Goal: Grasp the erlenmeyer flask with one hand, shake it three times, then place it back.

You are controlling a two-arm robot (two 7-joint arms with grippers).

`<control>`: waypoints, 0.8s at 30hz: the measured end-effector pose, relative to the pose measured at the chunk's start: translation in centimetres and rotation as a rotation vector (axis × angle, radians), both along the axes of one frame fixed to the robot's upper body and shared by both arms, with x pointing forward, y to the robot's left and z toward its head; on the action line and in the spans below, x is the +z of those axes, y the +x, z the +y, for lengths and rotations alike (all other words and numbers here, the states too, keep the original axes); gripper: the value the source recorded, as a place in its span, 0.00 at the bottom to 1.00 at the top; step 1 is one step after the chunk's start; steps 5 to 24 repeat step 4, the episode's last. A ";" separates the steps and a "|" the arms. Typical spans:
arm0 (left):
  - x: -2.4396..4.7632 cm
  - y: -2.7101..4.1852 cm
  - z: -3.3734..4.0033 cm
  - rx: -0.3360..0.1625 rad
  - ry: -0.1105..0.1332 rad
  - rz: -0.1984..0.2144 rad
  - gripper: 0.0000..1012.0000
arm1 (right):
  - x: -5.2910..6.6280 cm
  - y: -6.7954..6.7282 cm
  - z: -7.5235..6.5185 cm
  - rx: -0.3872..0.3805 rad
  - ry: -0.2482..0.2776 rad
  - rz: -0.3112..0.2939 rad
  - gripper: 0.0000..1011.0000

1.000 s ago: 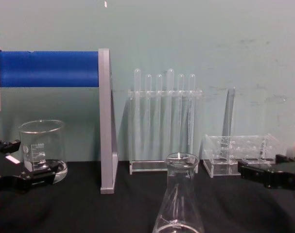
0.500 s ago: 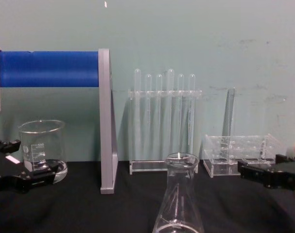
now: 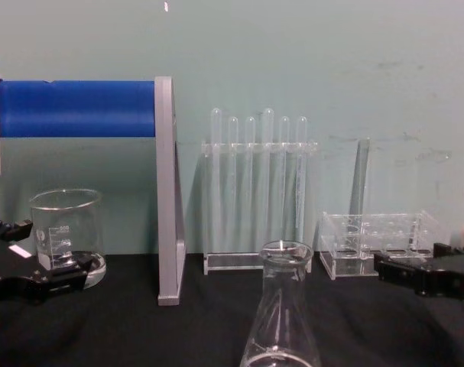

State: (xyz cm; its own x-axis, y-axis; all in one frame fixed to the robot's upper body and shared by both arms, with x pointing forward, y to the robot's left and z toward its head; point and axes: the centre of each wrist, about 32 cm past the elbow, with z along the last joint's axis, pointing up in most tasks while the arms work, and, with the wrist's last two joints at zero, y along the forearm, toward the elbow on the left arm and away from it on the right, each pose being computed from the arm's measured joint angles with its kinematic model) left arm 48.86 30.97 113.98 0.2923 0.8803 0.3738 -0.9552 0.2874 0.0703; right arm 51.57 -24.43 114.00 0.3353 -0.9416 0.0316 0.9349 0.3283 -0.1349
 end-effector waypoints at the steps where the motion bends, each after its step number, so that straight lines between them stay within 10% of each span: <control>1: 0.00 0.00 0.00 0.000 0.000 0.000 0.99 | 0.0 0.0 0.0 0.000 0.000 0.000 0.99; 24: 0.00 0.00 0.00 0.000 0.000 0.000 0.99 | 0.0 0.0 0.0 0.000 0.000 0.000 0.99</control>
